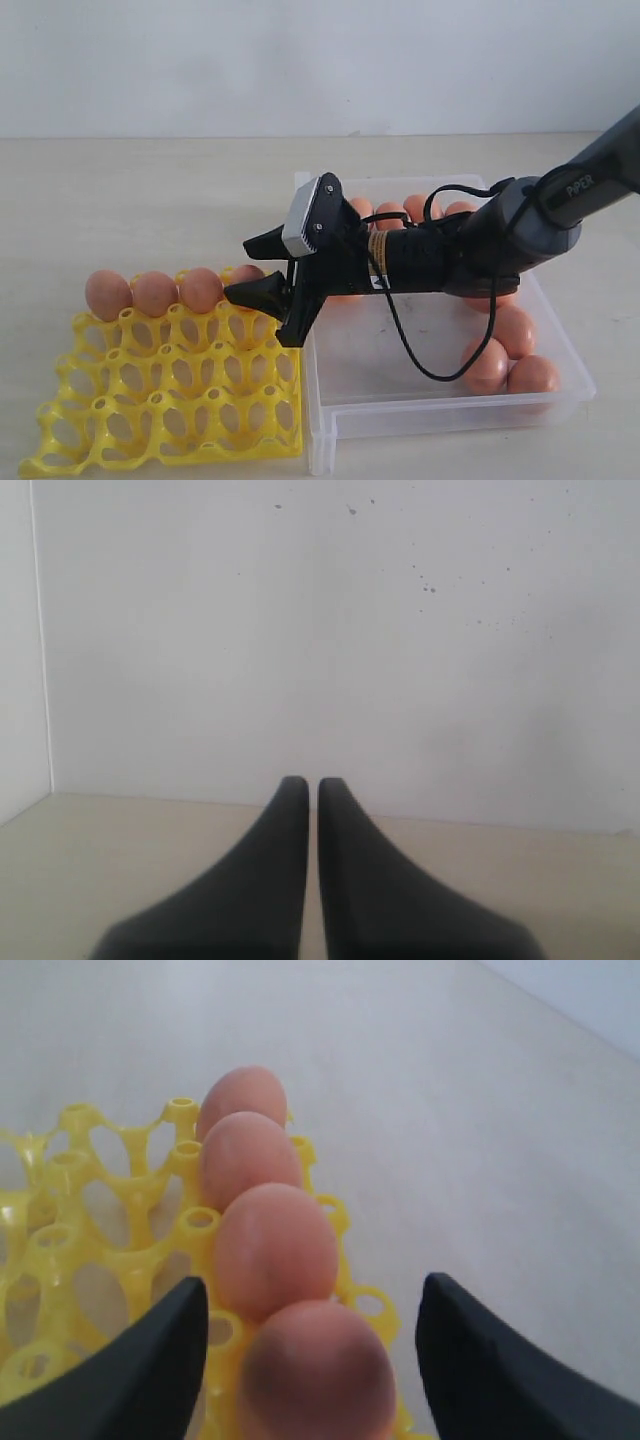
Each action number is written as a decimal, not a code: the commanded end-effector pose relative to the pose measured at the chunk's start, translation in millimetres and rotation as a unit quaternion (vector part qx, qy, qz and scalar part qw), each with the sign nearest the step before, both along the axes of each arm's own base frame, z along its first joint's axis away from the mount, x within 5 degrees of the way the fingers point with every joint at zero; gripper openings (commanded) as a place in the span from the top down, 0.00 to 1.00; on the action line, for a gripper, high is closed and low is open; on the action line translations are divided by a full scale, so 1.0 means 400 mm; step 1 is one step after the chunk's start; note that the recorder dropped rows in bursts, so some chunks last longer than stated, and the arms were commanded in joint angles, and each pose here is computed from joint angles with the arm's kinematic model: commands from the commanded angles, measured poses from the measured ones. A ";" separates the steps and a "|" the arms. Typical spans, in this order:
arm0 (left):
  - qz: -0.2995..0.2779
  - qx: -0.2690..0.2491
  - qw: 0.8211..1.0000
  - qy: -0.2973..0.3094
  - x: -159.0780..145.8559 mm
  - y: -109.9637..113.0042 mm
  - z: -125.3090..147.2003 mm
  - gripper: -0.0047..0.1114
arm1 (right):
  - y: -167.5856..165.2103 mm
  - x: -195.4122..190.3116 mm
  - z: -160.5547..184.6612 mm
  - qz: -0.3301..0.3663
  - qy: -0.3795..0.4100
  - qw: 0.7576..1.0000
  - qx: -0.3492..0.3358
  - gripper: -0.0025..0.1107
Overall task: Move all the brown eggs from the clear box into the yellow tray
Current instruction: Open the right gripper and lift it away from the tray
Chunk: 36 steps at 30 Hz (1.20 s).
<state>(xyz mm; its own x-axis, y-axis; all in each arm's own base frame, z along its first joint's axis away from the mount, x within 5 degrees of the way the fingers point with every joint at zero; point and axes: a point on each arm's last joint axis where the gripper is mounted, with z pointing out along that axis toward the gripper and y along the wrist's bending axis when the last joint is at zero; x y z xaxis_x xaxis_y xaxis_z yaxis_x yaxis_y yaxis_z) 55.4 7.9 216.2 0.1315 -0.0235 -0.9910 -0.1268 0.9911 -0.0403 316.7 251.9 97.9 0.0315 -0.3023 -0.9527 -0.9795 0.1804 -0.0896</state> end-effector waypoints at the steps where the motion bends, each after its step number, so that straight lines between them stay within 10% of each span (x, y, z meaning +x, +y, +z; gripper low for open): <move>1: -0.001 0.000 1.000 -0.005 -0.001 0.000 0.004 0.93 | -0.005 -0.003 0.024 0.006 -0.027 0.999 -0.024 0.49; 10: -0.001 0.000 1.000 -0.005 -0.001 0.000 0.004 0.93 | -0.005 -0.030 0.254 0.027 -0.104 0.991 0.082 0.51; 22: -0.001 0.000 1.000 -0.005 -0.001 0.000 0.004 0.93 | -0.079 -0.002 0.320 -0.200 0.067 0.976 -0.046 0.55; 28: -0.001 0.000 1.000 -0.005 -0.001 0.000 0.004 0.93 | -0.117 0.006 0.279 -0.317 0.206 0.922 -0.088 0.88; 36: -0.001 0.000 1.000 -0.005 -0.001 0.000 0.004 0.93 | -0.084 -0.056 0.293 -0.108 0.189 0.971 -0.095 0.81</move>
<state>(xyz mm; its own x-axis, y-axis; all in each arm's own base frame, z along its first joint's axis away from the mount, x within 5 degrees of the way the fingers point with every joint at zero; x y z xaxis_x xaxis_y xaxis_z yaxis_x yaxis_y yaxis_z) 55.4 7.9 216.2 0.1315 -0.0235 -0.9910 -0.1268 0.9911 -0.0403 301.1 217.4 211.0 -0.4994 -0.3745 -0.7813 -0.8153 0.5083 0.2775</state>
